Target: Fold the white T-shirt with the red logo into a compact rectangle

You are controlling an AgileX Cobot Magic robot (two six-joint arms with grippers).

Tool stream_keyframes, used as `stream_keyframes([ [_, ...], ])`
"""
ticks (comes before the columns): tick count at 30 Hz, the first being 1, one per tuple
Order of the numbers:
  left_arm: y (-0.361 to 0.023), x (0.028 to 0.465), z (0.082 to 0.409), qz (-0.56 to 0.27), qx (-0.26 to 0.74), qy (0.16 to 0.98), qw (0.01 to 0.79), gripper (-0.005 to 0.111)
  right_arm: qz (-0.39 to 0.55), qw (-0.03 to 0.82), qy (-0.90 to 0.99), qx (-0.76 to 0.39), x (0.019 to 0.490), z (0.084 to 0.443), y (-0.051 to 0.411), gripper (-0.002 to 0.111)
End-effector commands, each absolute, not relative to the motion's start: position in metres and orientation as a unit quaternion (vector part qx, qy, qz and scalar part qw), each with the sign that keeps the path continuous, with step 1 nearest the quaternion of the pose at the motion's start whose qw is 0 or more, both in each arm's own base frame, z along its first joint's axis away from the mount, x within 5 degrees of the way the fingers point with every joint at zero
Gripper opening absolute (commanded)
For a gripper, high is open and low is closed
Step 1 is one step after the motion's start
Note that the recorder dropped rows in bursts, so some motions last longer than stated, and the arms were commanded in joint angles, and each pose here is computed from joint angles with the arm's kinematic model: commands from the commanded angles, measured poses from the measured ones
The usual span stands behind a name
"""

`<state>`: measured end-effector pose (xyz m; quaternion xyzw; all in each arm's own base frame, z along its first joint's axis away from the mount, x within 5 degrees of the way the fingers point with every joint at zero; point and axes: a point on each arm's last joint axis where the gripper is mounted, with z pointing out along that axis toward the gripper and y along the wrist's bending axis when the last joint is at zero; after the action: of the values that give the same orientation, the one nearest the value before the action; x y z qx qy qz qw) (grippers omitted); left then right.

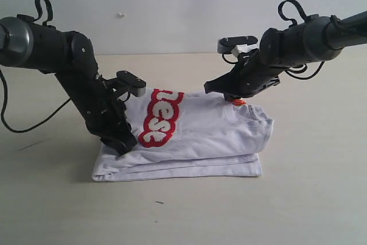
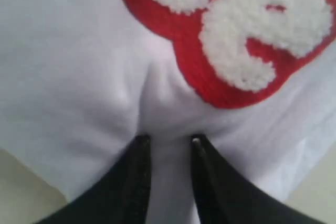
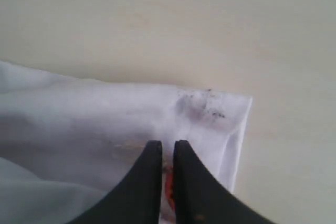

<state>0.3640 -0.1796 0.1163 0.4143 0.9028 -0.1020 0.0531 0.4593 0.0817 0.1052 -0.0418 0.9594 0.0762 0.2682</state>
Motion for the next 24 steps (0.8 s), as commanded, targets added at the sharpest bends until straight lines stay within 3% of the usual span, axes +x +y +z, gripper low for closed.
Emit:
stream_keyframes([
  [1,-0.173,0.373,0.113,-0.067,0.418,0.904,0.065,0.03,0.081,0.314,0.945,-0.039,0.462,0.142,0.08,0.011],
  [5,-0.176,0.372,0.116,-0.075,0.416,0.904,0.069,0.03,0.08,0.317,0.944,-0.055,0.459,0.159,0.08,0.011],
  [9,-0.184,0.373,0.152,-0.113,0.42,0.892,0.124,0.03,0.079,0.23,0.963,-0.118,0.442,0.159,0.08,0.014],
  [11,-0.187,0.372,0.179,-0.131,0.408,0.89,0.157,0.03,0.084,0.206,0.969,-0.11,0.44,0.153,0.076,0.031],
  [12,-0.187,0.37,0.19,-0.132,0.408,0.887,0.169,0.03,0.089,0.193,0.971,-0.108,0.438,0.15,0.076,0.045],
  [14,-0.186,0.367,0.203,-0.132,0.41,0.884,0.183,0.03,0.097,0.171,0.974,-0.11,0.435,0.144,0.078,0.055],
  [24,-0.186,0.362,0.213,-0.149,0.403,0.884,0.185,0.03,0.117,0.139,0.974,-0.134,0.438,0.096,0.084,0.052],
])
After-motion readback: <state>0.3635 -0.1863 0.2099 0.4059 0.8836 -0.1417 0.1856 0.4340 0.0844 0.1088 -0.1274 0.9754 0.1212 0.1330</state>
